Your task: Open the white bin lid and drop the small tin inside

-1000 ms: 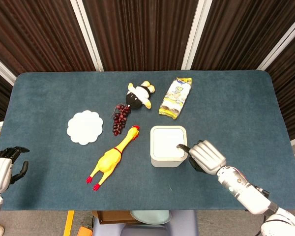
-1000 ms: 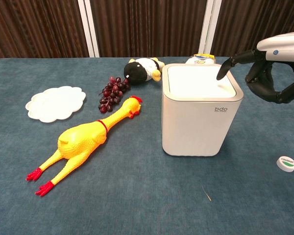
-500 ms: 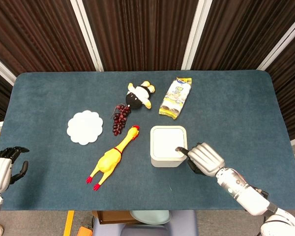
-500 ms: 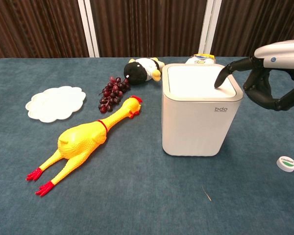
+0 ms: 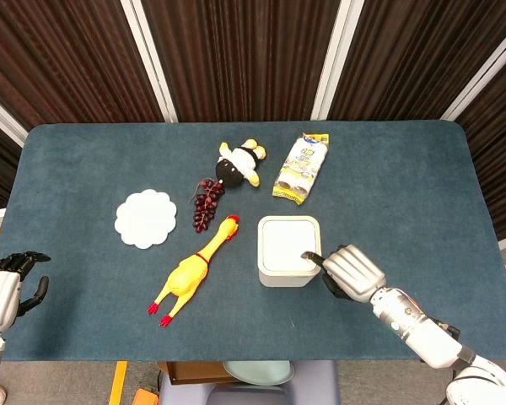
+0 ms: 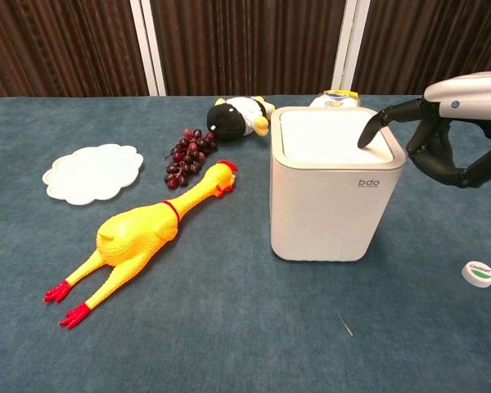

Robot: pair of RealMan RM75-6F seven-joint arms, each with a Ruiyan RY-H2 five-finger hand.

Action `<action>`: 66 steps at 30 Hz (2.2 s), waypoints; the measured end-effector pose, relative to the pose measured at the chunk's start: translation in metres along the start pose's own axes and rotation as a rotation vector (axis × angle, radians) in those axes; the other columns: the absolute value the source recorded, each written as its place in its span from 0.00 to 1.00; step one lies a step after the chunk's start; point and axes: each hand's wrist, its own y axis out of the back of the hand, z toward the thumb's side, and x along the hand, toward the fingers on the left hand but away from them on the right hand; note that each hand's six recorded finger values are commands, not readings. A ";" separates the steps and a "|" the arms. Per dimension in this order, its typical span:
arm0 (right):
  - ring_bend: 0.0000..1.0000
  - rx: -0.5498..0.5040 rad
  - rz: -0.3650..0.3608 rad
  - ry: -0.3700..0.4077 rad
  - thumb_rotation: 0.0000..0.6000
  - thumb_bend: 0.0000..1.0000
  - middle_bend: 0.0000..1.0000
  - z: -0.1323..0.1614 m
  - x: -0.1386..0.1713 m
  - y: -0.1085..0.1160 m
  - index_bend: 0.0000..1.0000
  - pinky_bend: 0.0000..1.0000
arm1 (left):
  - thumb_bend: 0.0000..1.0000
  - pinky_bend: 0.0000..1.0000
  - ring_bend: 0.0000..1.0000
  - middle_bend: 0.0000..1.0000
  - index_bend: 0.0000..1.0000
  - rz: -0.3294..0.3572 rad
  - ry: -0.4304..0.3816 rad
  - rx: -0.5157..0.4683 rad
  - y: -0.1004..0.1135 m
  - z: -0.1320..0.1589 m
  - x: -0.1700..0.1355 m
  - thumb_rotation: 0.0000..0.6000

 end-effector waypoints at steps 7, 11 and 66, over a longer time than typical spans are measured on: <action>0.65 -0.010 0.002 0.003 1.00 0.73 0.77 0.000 0.000 -0.001 0.33 0.59 | 0.46 0.48 0.37 0.39 0.38 -0.002 0.000 -0.001 0.000 0.000 0.000 1.00; 0.65 -0.016 0.013 0.003 1.00 0.73 0.77 -0.001 0.000 -0.002 0.33 0.59 | 0.46 0.48 0.37 0.39 0.38 -0.004 -0.001 0.000 -0.001 0.000 0.000 1.00; 0.75 -0.181 -0.321 -0.404 1.00 0.19 0.85 -0.118 0.135 -0.061 0.46 0.68 | 0.46 0.48 0.37 0.39 0.38 -0.028 -0.008 0.019 -0.007 0.004 0.001 1.00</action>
